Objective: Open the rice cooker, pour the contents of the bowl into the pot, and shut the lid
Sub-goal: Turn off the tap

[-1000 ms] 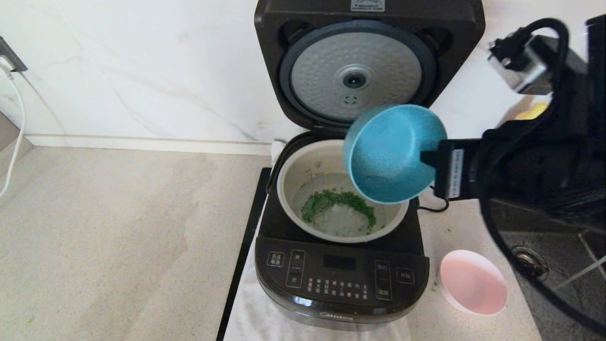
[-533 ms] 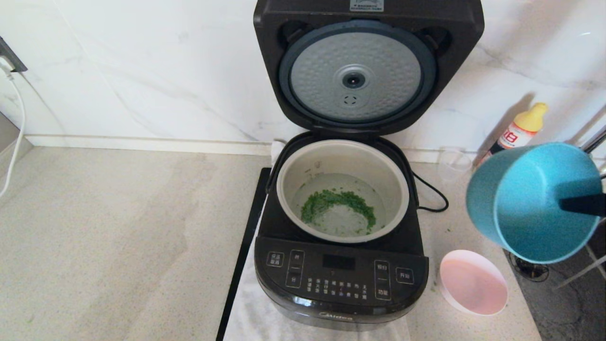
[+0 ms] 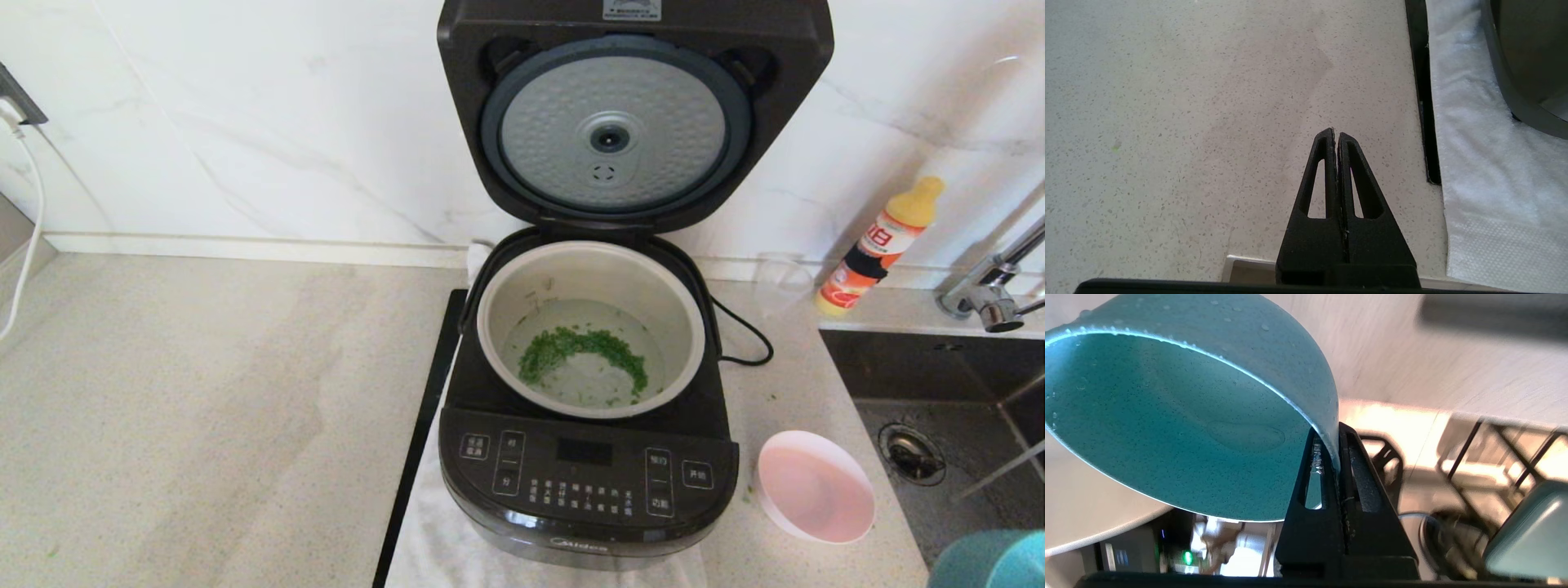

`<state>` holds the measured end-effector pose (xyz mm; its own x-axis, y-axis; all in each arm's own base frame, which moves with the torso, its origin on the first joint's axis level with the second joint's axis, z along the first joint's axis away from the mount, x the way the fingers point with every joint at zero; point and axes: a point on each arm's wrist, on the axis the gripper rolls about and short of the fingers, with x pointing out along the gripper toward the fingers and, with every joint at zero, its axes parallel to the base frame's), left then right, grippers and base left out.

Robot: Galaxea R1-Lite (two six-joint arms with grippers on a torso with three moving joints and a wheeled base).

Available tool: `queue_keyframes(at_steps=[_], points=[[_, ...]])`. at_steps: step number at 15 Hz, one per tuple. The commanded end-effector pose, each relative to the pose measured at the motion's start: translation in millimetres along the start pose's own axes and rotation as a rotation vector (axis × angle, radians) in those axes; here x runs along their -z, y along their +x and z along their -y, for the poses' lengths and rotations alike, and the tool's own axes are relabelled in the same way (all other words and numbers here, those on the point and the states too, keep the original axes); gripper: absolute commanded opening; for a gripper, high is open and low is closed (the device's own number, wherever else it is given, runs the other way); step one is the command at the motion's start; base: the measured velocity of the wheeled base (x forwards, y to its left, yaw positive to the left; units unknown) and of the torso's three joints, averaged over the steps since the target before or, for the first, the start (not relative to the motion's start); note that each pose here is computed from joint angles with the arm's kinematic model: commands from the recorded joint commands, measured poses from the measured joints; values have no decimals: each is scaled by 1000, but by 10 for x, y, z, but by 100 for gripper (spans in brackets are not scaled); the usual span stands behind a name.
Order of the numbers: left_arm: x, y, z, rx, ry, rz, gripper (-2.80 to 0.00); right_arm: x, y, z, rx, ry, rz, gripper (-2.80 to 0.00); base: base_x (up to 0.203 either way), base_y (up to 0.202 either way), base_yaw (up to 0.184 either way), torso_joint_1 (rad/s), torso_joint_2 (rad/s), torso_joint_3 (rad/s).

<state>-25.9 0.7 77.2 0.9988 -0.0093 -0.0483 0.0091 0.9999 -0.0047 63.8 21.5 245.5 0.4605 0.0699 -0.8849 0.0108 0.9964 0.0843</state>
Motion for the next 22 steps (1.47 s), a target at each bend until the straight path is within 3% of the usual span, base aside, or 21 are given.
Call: queue_keyframes(at_steps=[1,6,11,18,22], points=[[2,-2,0,0,-1,2,-280,153,231,28,-1,-5,-93,-280,0,0,0,0,0,0],[2,-2,0,0,-1,2,-280,223,593,-10,-57,-10,-237,-280,0,0,0,0,0,0],[2,-2,0,0,-1,2,-280,316,839,-73,-66,-72,-398,-280,0,0,0,0,0,0],[2,-2,0,0,-1,2,-280,74,1256,-330,-60,-132,-430,-280,0,0,0,0,0,0],[6,-1,0,-1,-1,1,-280,-56,1511,-426,8,-146,-401,-280,0,0,0,0,0,0]])
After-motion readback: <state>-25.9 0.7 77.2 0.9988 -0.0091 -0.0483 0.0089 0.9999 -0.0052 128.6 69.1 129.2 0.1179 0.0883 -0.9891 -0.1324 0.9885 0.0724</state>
